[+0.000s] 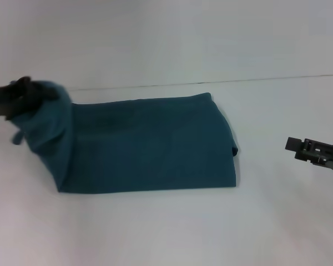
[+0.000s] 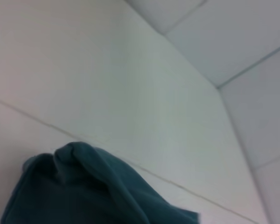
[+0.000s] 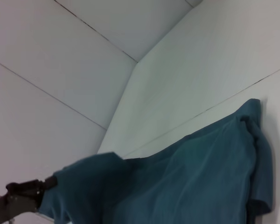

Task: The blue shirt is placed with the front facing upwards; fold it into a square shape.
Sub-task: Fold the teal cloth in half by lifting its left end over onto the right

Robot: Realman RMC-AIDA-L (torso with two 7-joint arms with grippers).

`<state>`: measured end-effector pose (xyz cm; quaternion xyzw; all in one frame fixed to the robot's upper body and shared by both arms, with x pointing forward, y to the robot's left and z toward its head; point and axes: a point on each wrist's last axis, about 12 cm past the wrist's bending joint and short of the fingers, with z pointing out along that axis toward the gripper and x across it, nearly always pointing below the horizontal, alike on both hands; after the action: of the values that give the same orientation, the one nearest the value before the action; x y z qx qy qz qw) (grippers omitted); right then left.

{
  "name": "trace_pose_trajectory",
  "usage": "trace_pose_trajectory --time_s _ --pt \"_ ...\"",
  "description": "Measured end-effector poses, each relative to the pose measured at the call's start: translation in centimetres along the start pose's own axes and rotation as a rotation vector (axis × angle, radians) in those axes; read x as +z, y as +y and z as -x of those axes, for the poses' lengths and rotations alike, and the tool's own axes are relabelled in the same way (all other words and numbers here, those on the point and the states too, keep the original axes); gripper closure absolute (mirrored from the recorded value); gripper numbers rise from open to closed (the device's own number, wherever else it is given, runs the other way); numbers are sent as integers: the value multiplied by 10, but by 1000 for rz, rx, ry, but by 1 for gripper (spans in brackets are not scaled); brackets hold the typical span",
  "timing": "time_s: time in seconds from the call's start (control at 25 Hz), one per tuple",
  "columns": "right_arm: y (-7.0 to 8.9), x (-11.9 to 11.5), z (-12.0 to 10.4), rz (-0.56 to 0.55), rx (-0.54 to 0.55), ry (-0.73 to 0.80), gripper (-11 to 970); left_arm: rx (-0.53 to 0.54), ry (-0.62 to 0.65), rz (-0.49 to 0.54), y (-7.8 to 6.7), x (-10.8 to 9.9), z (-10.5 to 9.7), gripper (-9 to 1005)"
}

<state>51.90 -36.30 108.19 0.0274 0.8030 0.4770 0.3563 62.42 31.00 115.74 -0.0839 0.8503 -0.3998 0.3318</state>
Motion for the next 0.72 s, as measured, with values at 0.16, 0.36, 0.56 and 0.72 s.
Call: trace_pose_trajectory --time_s 0.16,0.36,0.56,0.72 --pt "0 0 -1 4 1 2 83 9 6 -75 -15 8 0 898" --pt "1 0 -2 7 4 3 84 27 36 -144 -31 17 -3 898" --pt "1 1 -1 10 3 4 85 37 69 -175 -43 30 -12 898" --pt "1 3 -1 12 8 5 86 40 62 -195 -52 43 -20 898"
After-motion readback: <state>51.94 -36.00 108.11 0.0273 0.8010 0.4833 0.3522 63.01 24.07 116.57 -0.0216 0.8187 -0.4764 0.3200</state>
